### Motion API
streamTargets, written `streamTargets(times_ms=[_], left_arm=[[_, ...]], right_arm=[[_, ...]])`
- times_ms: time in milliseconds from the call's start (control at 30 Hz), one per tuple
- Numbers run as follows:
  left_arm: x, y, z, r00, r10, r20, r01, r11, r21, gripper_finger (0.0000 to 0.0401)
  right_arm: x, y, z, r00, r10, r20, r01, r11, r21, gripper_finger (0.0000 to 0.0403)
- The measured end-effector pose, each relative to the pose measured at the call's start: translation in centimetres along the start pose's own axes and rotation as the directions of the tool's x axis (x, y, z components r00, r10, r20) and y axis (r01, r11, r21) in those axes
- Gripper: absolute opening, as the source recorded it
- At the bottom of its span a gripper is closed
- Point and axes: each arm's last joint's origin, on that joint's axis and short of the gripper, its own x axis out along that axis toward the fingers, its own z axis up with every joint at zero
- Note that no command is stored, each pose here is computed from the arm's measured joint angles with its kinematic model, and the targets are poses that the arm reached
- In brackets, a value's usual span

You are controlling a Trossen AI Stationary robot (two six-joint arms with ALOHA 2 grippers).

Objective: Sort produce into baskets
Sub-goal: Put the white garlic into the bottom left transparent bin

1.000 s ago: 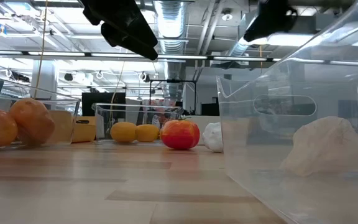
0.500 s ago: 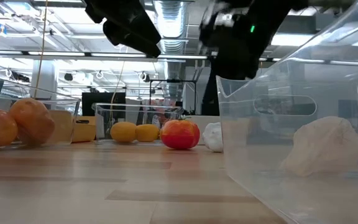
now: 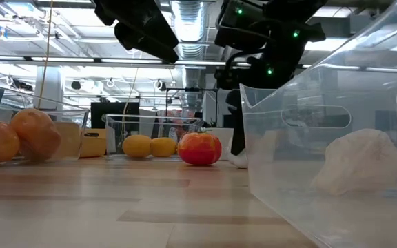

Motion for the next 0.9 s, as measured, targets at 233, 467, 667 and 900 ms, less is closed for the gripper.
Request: streamTargets(times_ms=[233,467,667,900], left_arm=[[0.0,0.0,0.0,1.0,0.001,-0.001,-0.001,1.0,0.0,0.0242],[0.0,0.0,0.0,1.0,0.001,-0.001,-0.001,1.0,0.0,0.0242],[0.0,0.0,0.0,1.0,0.001,-0.001,-0.001,1.0,0.001,0.0242],[0.0,0.0,0.0,1.0,0.001,-0.001,-0.001,1.0,0.001,0.0242]], right_arm=[[-0.1,0.1,0.0,0.999,0.042,-0.017,-0.042,0.999,0.002,0.0216],[-1.1,0.5,-0.2,0.995,0.093,-0.029,-0.093,0.996,-0.014,0.0159],[-5.4,0.8,-0.3,0.983,0.182,0.013,-0.182,0.983,-0.021,0.0182],[-12.3,3.0,-1.8,0.889,0.452,0.068,-0.447,0.891,-0.08,0.0183]])
